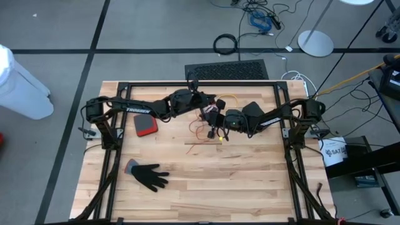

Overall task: Coil cords
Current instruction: Coil the red wire into the spool

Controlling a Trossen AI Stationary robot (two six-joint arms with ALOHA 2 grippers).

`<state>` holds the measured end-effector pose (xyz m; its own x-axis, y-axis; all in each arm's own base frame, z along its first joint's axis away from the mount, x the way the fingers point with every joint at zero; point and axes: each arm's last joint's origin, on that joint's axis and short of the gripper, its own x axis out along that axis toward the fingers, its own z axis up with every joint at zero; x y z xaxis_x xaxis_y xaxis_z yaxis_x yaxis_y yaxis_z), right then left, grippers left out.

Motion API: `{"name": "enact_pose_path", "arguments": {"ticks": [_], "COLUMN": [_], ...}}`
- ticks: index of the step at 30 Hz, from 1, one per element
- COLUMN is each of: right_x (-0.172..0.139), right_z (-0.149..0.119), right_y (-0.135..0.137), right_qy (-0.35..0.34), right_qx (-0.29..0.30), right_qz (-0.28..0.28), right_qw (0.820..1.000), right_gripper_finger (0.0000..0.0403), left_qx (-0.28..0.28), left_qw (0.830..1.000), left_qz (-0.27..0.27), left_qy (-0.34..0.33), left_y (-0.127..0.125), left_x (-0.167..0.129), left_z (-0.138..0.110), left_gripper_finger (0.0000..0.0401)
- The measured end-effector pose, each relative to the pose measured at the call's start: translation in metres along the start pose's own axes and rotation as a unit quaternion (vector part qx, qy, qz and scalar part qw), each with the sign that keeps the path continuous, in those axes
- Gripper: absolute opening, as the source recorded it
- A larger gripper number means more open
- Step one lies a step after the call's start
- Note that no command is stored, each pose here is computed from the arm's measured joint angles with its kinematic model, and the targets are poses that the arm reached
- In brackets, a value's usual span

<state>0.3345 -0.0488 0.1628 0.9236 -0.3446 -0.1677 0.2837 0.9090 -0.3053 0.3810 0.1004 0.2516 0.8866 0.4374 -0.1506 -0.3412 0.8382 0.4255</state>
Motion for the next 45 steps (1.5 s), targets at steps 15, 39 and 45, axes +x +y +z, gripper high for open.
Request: {"name": "enact_pose_path", "arguments": {"ticks": [15,39,45], "right_x": [-0.006,-0.020,-0.020], "right_z": [0.005,0.009,0.010], "right_y": [-0.005,-0.011,-0.009], "right_qy": [0.003,0.009,0.003], "right_qx": [-0.038,-0.035,-0.030], "right_qz": [-0.017,-0.027,-0.016], "right_qw": [0.999,0.999,0.999], "right_gripper_finger": [0.0000,0.0000,0.0000], "left_qx": [-0.011,-0.085,-0.094], "left_qw": [1.000,0.994,0.993], "left_qz": [-0.007,-0.028,-0.023], "left_qy": [-0.013,-0.059,-0.071], "left_y": [0.001,0.007,0.008], "left_x": [0.000,0.001,0.001], "left_z": [0.002,0.007,0.010], "left_gripper_finger": [0.0000,0.0000,0.0000]}}
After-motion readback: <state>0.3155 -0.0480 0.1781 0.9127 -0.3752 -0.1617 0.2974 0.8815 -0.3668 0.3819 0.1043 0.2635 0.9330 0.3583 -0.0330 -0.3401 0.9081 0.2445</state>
